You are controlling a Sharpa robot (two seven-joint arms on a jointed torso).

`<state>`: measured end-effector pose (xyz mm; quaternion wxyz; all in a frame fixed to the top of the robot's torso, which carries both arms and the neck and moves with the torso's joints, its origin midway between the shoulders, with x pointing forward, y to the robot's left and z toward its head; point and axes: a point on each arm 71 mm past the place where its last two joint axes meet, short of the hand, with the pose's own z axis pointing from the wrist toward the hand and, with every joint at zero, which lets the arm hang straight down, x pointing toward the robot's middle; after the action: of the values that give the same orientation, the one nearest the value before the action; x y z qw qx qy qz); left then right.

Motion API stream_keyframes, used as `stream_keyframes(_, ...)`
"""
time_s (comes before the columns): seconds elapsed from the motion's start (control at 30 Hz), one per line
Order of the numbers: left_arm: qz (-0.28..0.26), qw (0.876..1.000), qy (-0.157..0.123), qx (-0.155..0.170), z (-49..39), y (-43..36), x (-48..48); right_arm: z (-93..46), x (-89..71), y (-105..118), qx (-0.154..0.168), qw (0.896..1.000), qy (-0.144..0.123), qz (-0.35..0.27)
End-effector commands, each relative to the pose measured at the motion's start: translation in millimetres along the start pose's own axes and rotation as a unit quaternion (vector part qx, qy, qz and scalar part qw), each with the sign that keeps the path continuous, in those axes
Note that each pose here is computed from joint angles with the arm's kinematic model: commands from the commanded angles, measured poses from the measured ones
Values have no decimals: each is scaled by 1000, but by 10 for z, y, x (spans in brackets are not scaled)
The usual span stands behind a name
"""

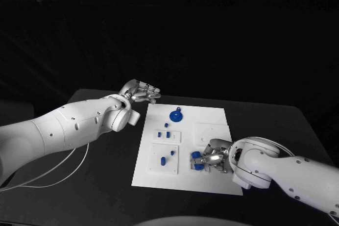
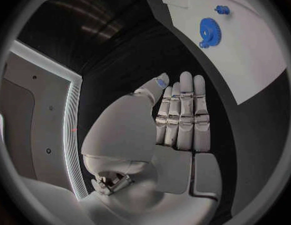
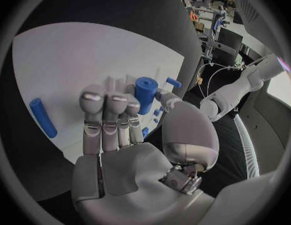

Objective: Assemble the parts on the task board

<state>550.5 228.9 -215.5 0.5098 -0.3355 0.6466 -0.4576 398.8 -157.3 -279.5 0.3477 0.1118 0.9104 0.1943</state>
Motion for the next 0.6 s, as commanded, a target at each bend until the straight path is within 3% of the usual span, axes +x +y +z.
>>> stream_keyframes(0.03,-5,1000,7,1,-2,1,30,21,26,-2,1,1000,1,-10)
stream_keyframes(0.6,-5,1000,7,0,-4,4,24,48,32,9,1,1000,-3,-11)
